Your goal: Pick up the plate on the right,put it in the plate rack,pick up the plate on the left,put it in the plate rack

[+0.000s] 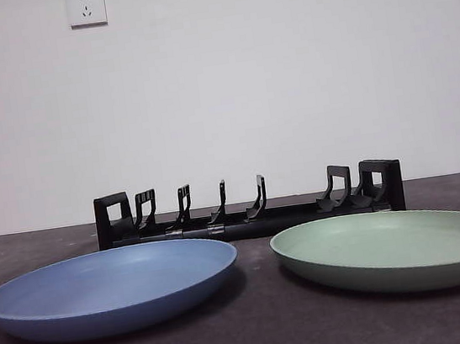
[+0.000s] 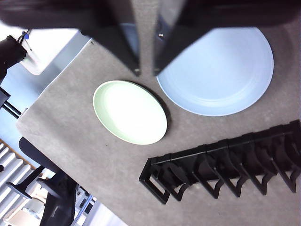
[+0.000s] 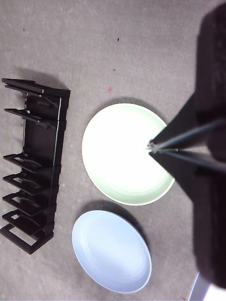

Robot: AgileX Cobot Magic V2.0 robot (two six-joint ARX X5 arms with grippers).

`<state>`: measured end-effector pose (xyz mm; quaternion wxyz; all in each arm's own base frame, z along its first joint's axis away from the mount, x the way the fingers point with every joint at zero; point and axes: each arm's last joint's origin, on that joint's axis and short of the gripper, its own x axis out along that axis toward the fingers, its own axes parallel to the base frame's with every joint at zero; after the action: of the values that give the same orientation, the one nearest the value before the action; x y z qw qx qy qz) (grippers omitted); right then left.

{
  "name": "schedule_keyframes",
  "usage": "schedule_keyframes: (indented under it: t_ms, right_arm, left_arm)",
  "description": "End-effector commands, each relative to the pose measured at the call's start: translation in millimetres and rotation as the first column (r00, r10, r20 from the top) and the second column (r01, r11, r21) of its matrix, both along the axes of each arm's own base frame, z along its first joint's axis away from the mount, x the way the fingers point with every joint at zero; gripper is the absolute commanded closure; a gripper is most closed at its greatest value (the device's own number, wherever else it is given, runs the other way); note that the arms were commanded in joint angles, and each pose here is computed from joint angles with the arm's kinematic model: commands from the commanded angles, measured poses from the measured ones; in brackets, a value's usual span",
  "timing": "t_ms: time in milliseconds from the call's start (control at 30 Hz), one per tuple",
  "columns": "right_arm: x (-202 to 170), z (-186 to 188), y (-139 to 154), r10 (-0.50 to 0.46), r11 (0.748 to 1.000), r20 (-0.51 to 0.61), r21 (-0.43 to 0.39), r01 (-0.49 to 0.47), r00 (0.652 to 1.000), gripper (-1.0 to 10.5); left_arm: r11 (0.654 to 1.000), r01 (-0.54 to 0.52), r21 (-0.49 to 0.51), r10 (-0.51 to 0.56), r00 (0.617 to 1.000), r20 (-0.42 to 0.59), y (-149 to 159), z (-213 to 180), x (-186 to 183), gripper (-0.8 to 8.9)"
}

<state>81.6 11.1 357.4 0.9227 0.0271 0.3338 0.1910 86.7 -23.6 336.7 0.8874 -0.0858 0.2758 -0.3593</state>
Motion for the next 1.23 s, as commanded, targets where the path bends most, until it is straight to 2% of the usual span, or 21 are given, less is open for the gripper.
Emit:
schedule_keyframes:
  t_ms: [33,100,133,333,467,567,667,867,1000,1167,1233]
  right_arm:
    - [-0.4,1.5,0.2,0.008,1.0,0.015,-0.002,-0.008,1.0,6.3]
    - [1.1,1.0,0.2,0.005,1.0,0.006,0.001,-0.005,1.0,3.5]
    - [2.6,0.8,0.2,0.004,1.0,0.0,0.003,-0.004,1.0,3.3]
    - [26.6,-6.4,0.4,-0.006,1.0,-0.1,0.014,0.008,0.995,3.5]
    - [66.4,-20.7,1.1,-0.001,1.0,-0.22,0.03,0.008,0.976,3.5]
    - [106.0,-42.6,1.4,-0.006,0.999,-0.338,0.03,0.017,0.941,3.5]
    - [142.9,-73.0,1.6,-0.006,0.999,-0.459,0.026,0.02,0.888,3.5]
    - [179.1,-115.9,4.2,0.0,1.0,-0.585,0.021,0.015,0.811,3.5]
    - [193.5,-138.0,8.2,0.002,1.0,-0.631,0.007,0.003,0.776,3.5]
    - [205.7,-159.3,17.2,0.004,0.999,-0.659,-0.021,-0.024,0.752,3.6]
    - [208.9,-166.1,20.7,0.009,0.999,-0.668,-0.026,-0.036,0.744,3.9]
  left_arm:
    - [1.0,0.009,0.001,-0.009,1.0,-0.006,-0.6,-0.2,3.7,1.73]
    - [1.0,0.028,-0.002,-0.027,1.0,0.003,-1.8,0.4,6.0,1.45]
    - [0.999,0.043,-0.009,-0.043,0.999,0.012,-2.6,1.2,7.1,1.45]
    - [0.99,0.138,-0.017,-0.137,0.987,0.083,-8.3,5.3,14.2,1.45]
    - [0.981,0.194,-0.003,-0.193,0.978,0.081,-13.8,3.3,20.6,1.47]
    - [0.974,0.228,-0.003,-0.227,0.972,0.065,-18.5,1.6,25.1,1.54]
    - [0.967,0.253,-0.003,-0.252,0.964,0.082,-22.3,2.6,28.1,1.54]
    - [0.963,0.269,-0.002,-0.268,0.96,0.085,-25.1,2.4,31.4,1.54]
    - [0.963,0.27,-0.001,-0.269,0.96,0.079,-25.5,1.5,33.1,1.54]
    - [0.963,0.27,-0.001,-0.269,0.96,0.071,-26.0,0.6,35.0,1.54]
    - [0.963,0.27,-0.001,-0.269,0.961,0.069,-26.1,0.4,35.3,1.54]
